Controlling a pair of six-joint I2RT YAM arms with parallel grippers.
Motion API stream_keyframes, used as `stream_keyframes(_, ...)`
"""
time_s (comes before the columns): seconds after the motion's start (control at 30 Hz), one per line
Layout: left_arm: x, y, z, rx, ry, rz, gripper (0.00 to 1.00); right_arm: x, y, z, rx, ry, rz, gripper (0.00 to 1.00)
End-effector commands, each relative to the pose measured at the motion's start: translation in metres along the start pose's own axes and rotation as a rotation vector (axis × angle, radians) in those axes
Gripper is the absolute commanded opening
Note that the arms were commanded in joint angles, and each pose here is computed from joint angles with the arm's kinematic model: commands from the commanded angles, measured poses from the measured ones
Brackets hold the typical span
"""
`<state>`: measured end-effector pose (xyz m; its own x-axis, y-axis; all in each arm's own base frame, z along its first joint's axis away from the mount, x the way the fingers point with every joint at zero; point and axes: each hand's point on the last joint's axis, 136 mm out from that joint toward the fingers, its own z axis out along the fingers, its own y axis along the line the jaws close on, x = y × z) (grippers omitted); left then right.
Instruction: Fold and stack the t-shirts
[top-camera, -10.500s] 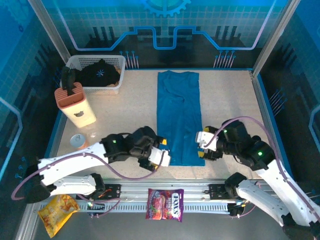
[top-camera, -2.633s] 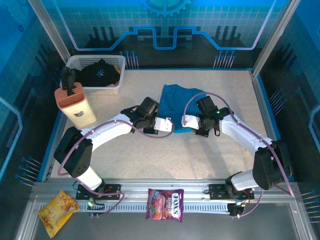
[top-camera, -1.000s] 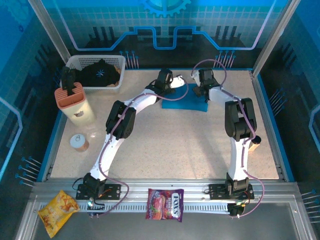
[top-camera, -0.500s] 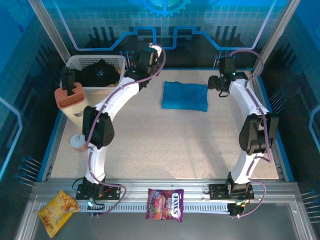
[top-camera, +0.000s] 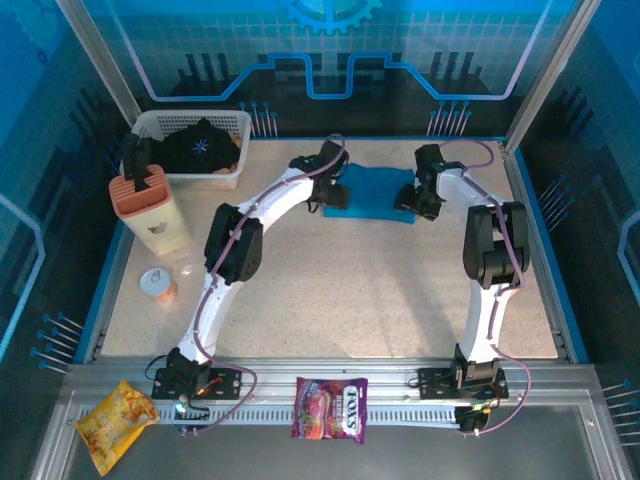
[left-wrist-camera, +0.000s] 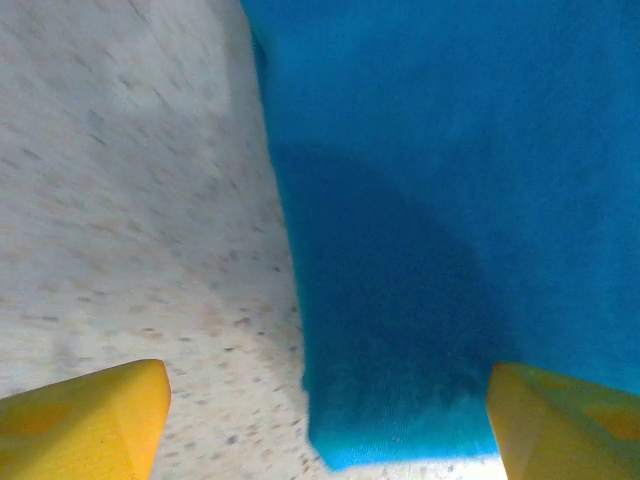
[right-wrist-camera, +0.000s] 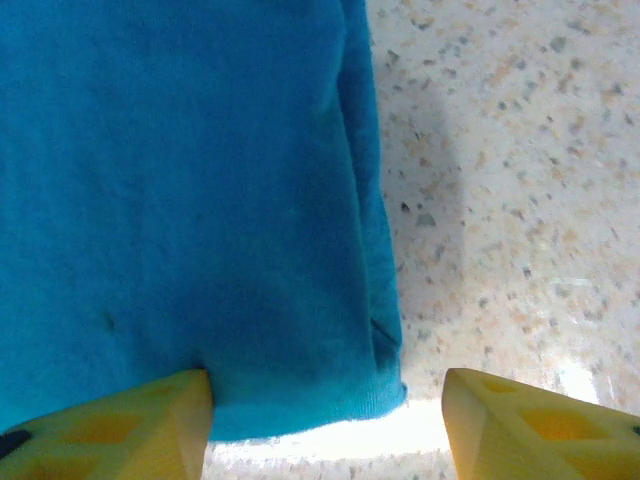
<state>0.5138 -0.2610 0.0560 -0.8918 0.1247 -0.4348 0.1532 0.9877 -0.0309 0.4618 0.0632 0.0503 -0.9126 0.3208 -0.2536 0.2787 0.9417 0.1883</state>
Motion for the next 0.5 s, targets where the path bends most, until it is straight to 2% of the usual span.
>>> stream_keyframes(0.0,-0.006,-0.002,0.002,0.023,0.018,-0.086,0.83,-0.015,0.009,0.009,-0.011,-0.026,0.012,0.53)
stream_keyframes(0.13,0.0,-0.006,0.024,0.036,0.035,-0.096,0.8,-0.016,0.014,0.028,-0.034,0.003,0.006,0.37)
stream_keyframes(0.2,0.002,-0.008,0.033,0.042,0.039,-0.1,0.72,-0.015,0.017,0.039,-0.048,0.019,0.004,0.26)
stream_keyframes(0.33,0.001,-0.002,0.045,0.018,0.04,-0.102,0.47,-0.016,0.021,0.057,-0.067,0.044,0.0,0.1)
stream_keyframes(0.4,-0.001,0.007,0.051,0.0,0.043,-0.116,0.29,-0.02,0.026,0.064,-0.081,0.049,-0.009,0.04)
stream_keyframes(0.47,-0.005,0.018,0.056,-0.008,0.048,-0.14,0.16,-0.024,0.029,0.072,-0.088,0.056,-0.013,0.0)
